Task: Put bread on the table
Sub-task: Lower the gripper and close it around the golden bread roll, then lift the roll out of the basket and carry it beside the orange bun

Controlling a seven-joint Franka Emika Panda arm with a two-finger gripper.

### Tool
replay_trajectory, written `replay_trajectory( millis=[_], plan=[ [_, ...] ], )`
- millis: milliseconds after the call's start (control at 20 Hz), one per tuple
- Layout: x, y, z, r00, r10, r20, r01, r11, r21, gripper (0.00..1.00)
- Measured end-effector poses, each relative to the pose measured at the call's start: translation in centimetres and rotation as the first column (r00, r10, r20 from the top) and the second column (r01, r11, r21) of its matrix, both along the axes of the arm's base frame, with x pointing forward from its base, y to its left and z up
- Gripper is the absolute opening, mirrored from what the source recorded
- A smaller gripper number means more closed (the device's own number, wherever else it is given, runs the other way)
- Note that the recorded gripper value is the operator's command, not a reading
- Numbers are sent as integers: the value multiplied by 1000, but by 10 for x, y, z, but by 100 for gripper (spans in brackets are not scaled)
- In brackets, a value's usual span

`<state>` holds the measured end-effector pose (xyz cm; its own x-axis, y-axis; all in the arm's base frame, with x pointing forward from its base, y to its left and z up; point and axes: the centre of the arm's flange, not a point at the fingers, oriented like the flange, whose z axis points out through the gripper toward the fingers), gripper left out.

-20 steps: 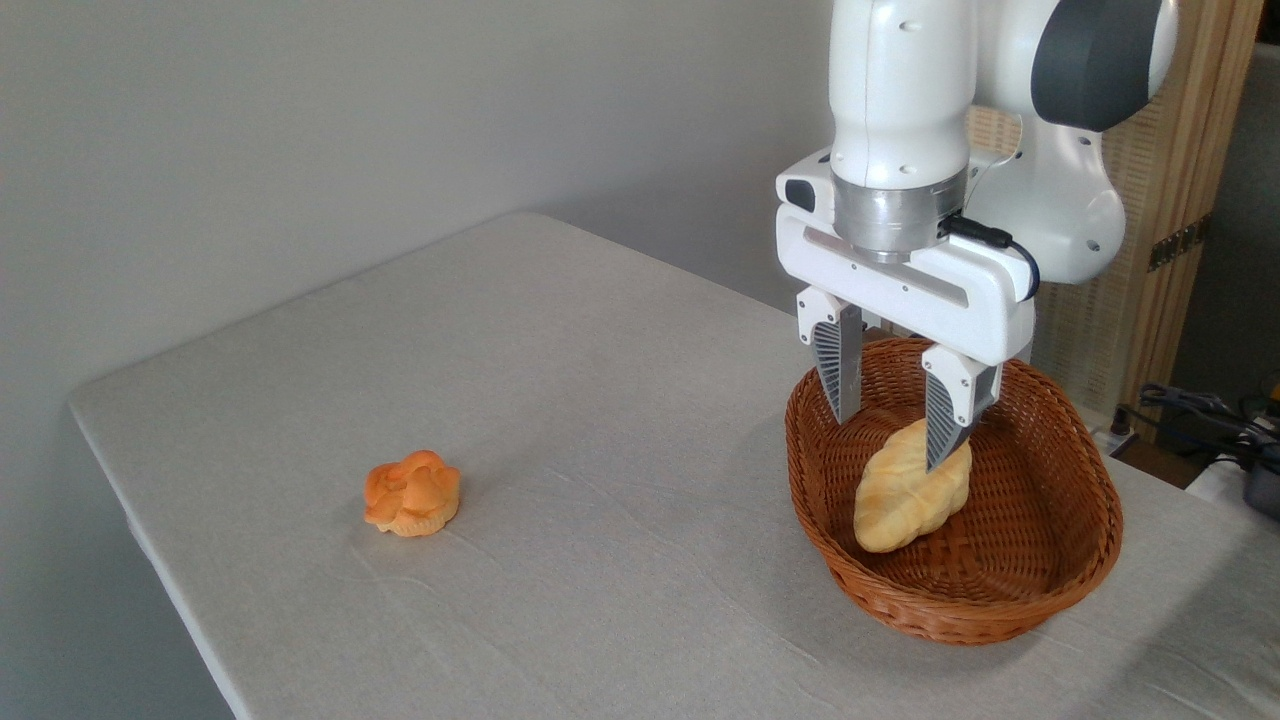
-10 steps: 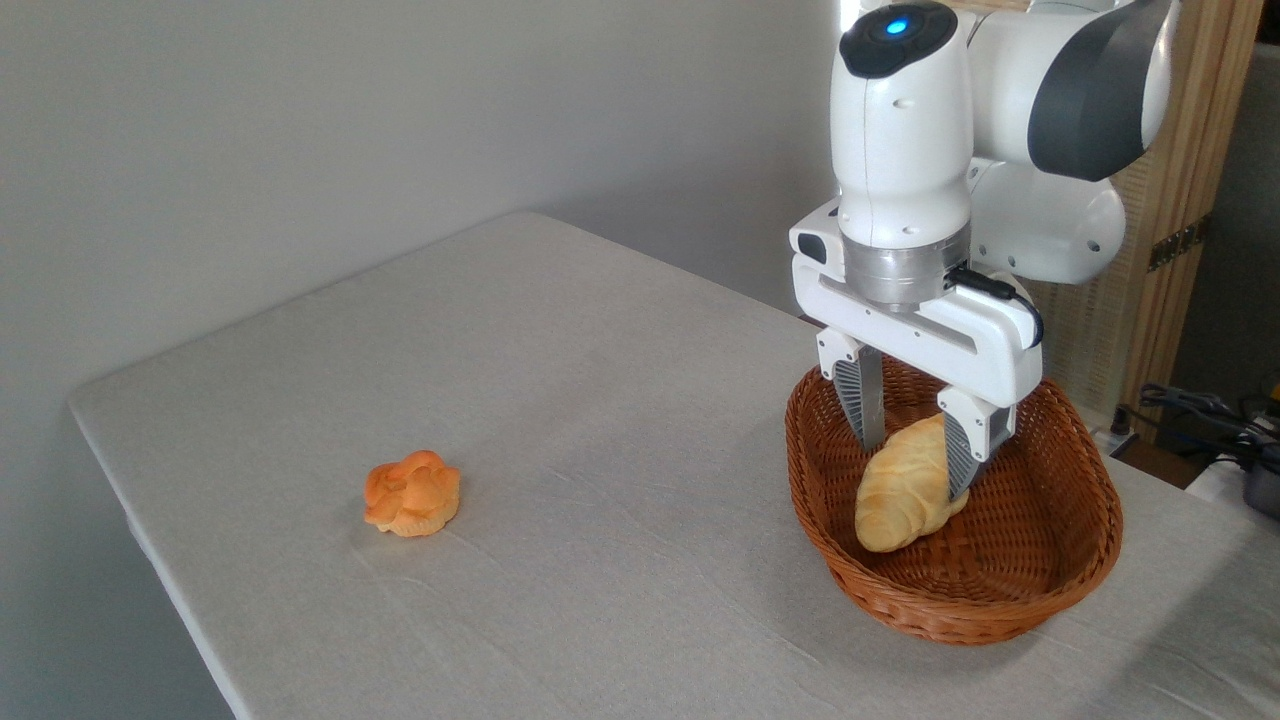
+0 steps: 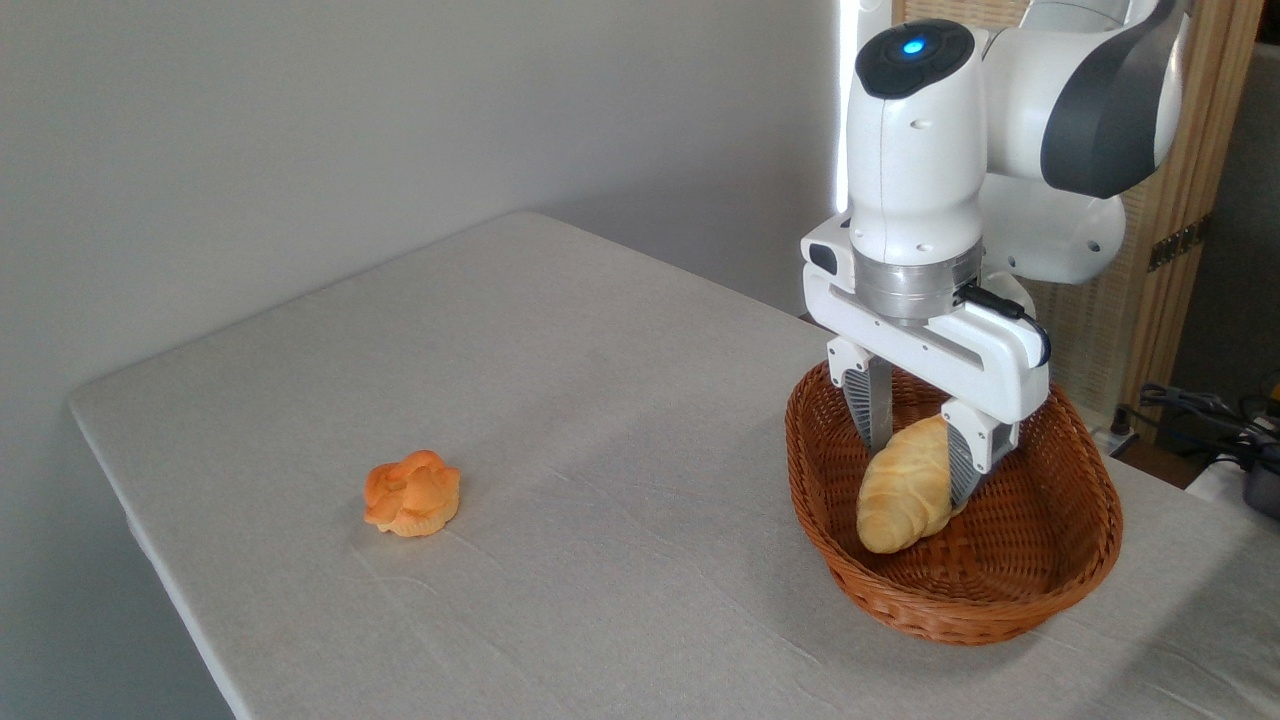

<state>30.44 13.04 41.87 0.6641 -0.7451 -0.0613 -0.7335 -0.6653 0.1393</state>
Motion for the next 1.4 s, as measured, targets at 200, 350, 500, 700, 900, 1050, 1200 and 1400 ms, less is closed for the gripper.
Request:
replay_trajectory(
  millis=[200, 350, 500, 700, 900, 1050, 1200, 1400],
  plan=[
    [0, 0, 0, 1000, 0, 0, 0, 1000, 0, 15],
    [0, 0, 0, 1000, -2, 0, 2, 1000, 0, 13],
    [0, 1, 2, 1000, -24, 3, 24, 1000, -3, 14],
    [1, 15, 41, 996, -90, -18, 89, 996, -17, 14],
    [11, 28, 104, 994, -96, 50, 97, 995, -3, 15],
    [43, 6, 140, 985, -108, 134, 119, 990, -74, 25],
    [106, -38, 162, 970, -174, 167, 194, 974, -113, 25],
    [194, -124, 160, 934, -246, 261, 271, 960, -67, 31]
  ],
)
